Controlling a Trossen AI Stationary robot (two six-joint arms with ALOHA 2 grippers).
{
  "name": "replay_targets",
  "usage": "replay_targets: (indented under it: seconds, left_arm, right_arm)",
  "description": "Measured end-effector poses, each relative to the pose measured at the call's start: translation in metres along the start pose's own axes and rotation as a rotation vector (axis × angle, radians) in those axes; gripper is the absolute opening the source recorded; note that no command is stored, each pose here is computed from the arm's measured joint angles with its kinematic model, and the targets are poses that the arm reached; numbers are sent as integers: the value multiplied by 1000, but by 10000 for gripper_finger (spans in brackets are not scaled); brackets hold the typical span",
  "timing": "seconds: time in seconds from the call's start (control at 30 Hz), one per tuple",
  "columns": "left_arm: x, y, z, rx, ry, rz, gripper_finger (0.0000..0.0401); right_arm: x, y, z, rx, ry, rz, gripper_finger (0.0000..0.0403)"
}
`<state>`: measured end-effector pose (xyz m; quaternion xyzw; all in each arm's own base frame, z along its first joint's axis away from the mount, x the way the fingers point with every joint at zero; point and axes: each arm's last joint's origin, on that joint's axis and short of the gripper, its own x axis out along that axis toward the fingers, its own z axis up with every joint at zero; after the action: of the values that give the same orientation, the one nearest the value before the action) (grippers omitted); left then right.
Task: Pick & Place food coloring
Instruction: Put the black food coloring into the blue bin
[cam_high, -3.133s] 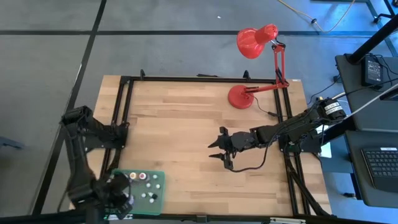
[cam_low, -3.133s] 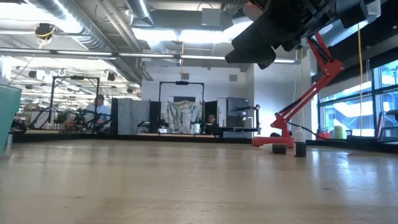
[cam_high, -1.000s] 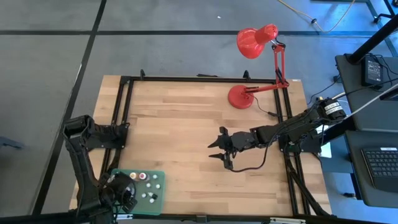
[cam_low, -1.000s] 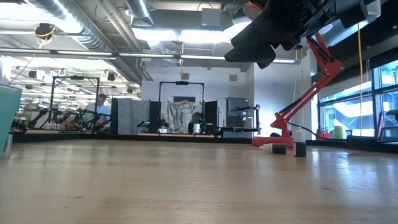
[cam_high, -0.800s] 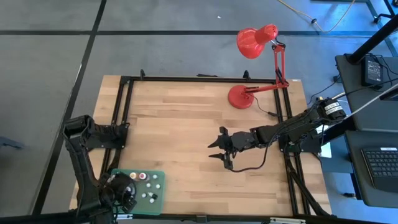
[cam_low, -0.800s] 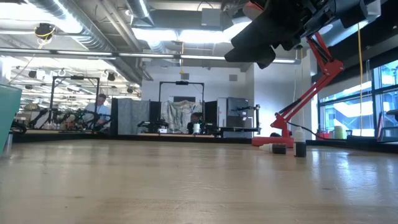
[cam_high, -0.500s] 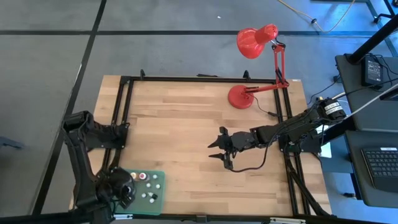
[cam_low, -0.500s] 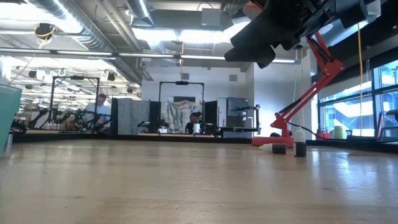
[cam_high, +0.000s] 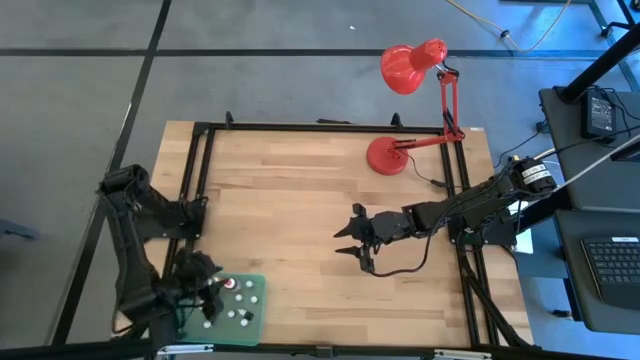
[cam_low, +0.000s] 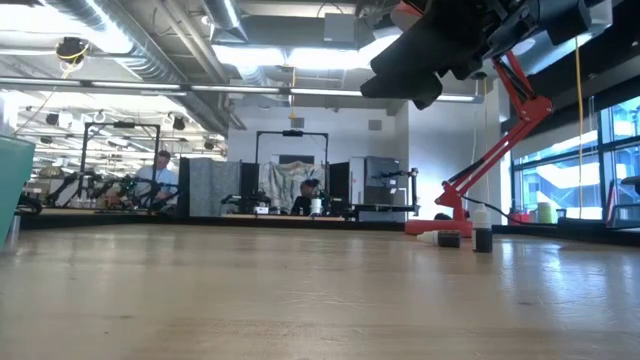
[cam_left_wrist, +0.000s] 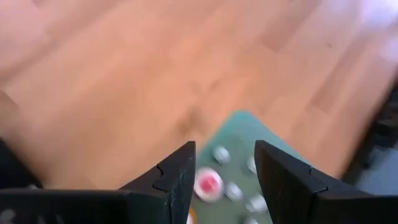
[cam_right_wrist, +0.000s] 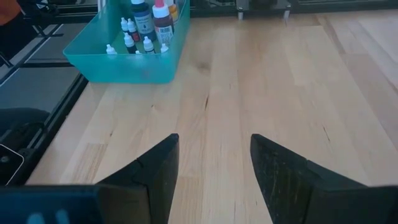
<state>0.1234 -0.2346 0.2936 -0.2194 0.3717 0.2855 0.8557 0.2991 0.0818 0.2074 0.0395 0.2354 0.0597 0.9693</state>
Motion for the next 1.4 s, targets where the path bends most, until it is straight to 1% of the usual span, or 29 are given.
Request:
replay_targets:
  seconds: [0.13,0.27,0.4,0.53,0.63,0.73,0.83,0.9,0.97,1.0,1.1,1.17,1.23,1.33,1.4]
  left_arm:
    - [20,-2,18,93,-57,65,162]
    - [49,-5,39,205,-86,142,164]
    - [78,-14,68,315,-86,157,162]
    - [104,-27,99,436,-74,78,160]
    - [119,-36,122,522,-68,-36,162]
    - [130,-41,143,611,-102,-131,164]
    - [136,-39,157,675,-140,-129,164]
    - [137,-36,160,692,-142,-114,162]
    - [139,-33,159,699,-154,-125,161]
    - [141,-32,156,710,-161,-152,160]
    - [153,-25,150,719,-202,-328,160]
    - [161,-13,146,709,-234,-423,162]
    - [166,2,143,675,-270,-490,163]
    - [166,28,135,621,-331,-558,164]
    - [166,45,126,587,-373,-578,163]
  right_arm:
    - [0,0,2,2,-19,4,200]
    - [0,1,3,-17,-31,5,200]
    - [0,1,4,-25,-38,6,200]
    - [0,1,4,-23,-38,6,200]
    - [0,1,4,-23,-36,6,200]
    - [0,0,2,-26,-22,3,200]
    - [0,0,-1,-24,10,-2,200]
    - [0,0,-2,-25,25,-4,200]
    - [0,-1,-4,-28,41,-14,200]
    - [0,-1,-4,-29,43,-31,200]
    - [-1,-4,-6,-34,51,-121,200]
    - [-1,-6,-7,-33,58,-177,200]
    - [-1,-7,-9,-2,72,-199,200]
    - [-2,-8,-13,62,109,-205,200]
    - [-2,-9,-17,100,145,-218,200]
